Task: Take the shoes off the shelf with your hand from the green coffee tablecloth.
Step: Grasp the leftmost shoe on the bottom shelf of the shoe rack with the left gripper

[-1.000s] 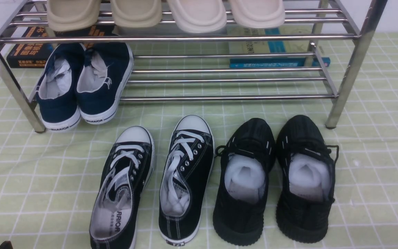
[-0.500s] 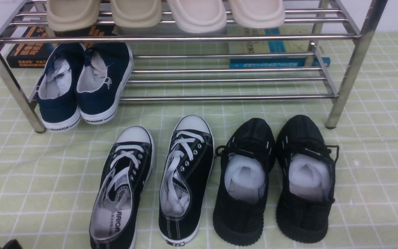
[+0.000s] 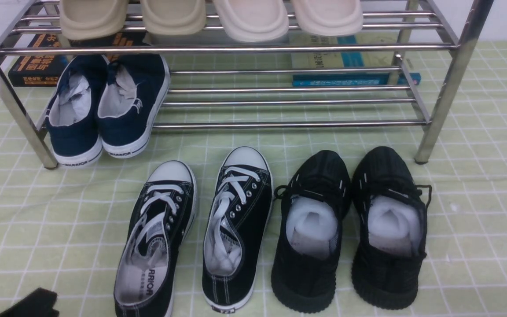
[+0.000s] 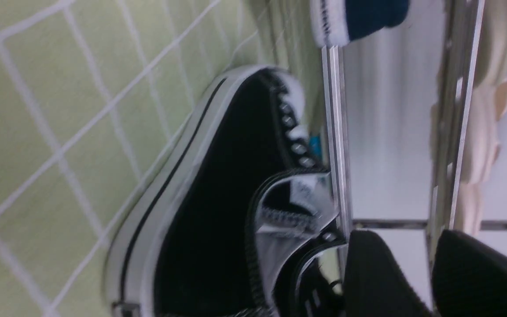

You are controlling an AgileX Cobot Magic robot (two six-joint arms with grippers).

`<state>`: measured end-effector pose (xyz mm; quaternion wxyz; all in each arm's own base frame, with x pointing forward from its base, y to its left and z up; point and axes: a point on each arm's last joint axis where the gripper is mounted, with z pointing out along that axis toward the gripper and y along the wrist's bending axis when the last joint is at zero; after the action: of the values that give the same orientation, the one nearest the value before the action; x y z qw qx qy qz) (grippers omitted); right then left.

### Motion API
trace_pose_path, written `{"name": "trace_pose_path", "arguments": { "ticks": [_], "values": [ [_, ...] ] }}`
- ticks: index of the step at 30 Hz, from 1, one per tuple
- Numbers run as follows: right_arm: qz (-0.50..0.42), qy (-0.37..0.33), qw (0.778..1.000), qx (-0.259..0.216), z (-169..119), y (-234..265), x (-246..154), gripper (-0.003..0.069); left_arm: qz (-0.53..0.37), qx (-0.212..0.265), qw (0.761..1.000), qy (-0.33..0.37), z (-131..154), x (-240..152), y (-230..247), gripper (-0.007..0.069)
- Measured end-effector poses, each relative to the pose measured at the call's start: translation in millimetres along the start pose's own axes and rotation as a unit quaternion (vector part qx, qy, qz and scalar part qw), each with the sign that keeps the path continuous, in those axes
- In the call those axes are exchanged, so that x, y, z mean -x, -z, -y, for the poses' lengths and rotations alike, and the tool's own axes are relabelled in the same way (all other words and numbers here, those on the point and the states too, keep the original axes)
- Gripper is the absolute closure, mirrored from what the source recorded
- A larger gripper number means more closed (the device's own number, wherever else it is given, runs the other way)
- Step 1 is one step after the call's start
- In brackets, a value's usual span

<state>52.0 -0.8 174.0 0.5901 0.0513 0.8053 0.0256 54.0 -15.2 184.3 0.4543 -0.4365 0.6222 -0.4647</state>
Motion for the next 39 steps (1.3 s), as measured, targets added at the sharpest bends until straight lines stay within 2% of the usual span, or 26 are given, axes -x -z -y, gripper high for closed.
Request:
{"name": "trace_pose_path", "arguments": {
  "ticks": [6, 8, 11, 12, 14, 15, 16, 17, 18, 19, 21, 22, 24, 27, 31, 32, 33, 39],
  "values": [
    [0.0, 0.0, 1.0, 0.0, 0, 0, 0, 0.042, 0.018, -0.029, 0.999, 0.0, 9, 4, 1, 0.0419],
    [0.0, 0.0, 1.0, 0.0, 0, 0, 0, 0.042, 0.019, -0.052, 0.998, -0.034, 28, 6, 8, 0.0459],
    [0.0, 0.0, 1.0, 0.0, 0, 0, 0, 0.042, 0.015, -0.055, 0.996, -0.066, 43, 7, 12, 0.049],
    [0.0, 0.0, 1.0, 0.0, 0, 0, 0, 0.042, 0.0, -0.029, 0.995, -0.097, 56, 7, 12, 0.0516],
    [0.0, 0.0, 1.0, 0.0, 0, 0, 0, 0.042, -0.012, -0.003, 0.993, -0.114, 62, 8, 9, 0.0527],
    [0.0, 0.0, 1.0, 0.0, 0, 0, 0, 0.042, -0.031, 0.04, 0.989, -0.142, 70, 10, 5, 0.0538],
    [0.0, 0.0, 1.0, 0.0, 0, 0, 0, 0.042, -0.056, 0.107, 0.978, -0.172, 74, 12, -4, 0.0545],
    [0.0, 0.0, 1.0, 0.0, 0, 0, 0, 0.042, -0.067, 0.135, 0.972, -0.182, 77, 14, -9, 0.0545],
    [0.0, 0.0, 1.0, 0.0, 0, 0, 0, 0.042, -0.067, 0.137, 0.97, -0.187, 78, 14, -8, 0.0546],
    [0.0, 0.0, 1.0, 0.0, 0, 0, 0, 0.042, -0.091, 0.211, 0.949, -0.217, 82, 20, -21, 0.0546],
    [0.0, 0.0, 1.0, 0.0, 0, 0, 0, 0.042, -0.102, 0.273, 0.922, -0.256, 91, 30, -40, 0.0538],
    [0.0, 0.0, 1.0, 0.0, 0, 0, 0, 0.042, -0.101, 0.271, 0.922, -0.257, 93, 31, -39, 0.0537],
    [0.0, 0.0, 1.0, 0.0, 0, 0, 0, 0.042, -0.097, 0.317, 0.892, -0.306, 107, 45, -64, 0.0506],
    [0.0, 0.0, 1.0, 0.0, 0, 0, 0, 0.042, -0.091, 0.348, 0.865, -0.349, 121, 59, -94, 0.0451],
    [0.0, 0.0, 1.0, 0.0, 0, 0, 0, 0.042, -0.089, 0.363, 0.845, -0.383, 143, 74, -139, 0.034],
    [0.0, 0.0, 1.0, 0.0, 0, 0, 0, 0.042, -0.089, 0.364, 0.843, -0.386, 143, 75, -141, 0.0335],
    [0.0, 0.0, 1.0, 0.0, 0, 0, 0, 0.042, -0.092, 0.368, 0.833, -0.403, 149, 81, -162, 0.0295],
    [0.0, 0.0, 1.0, 0.0, 0, 0, 0, 0.042, -0.092, 0.372, 0.811, -0.443, 159, 93, -209, 0.025]
  ]
}}
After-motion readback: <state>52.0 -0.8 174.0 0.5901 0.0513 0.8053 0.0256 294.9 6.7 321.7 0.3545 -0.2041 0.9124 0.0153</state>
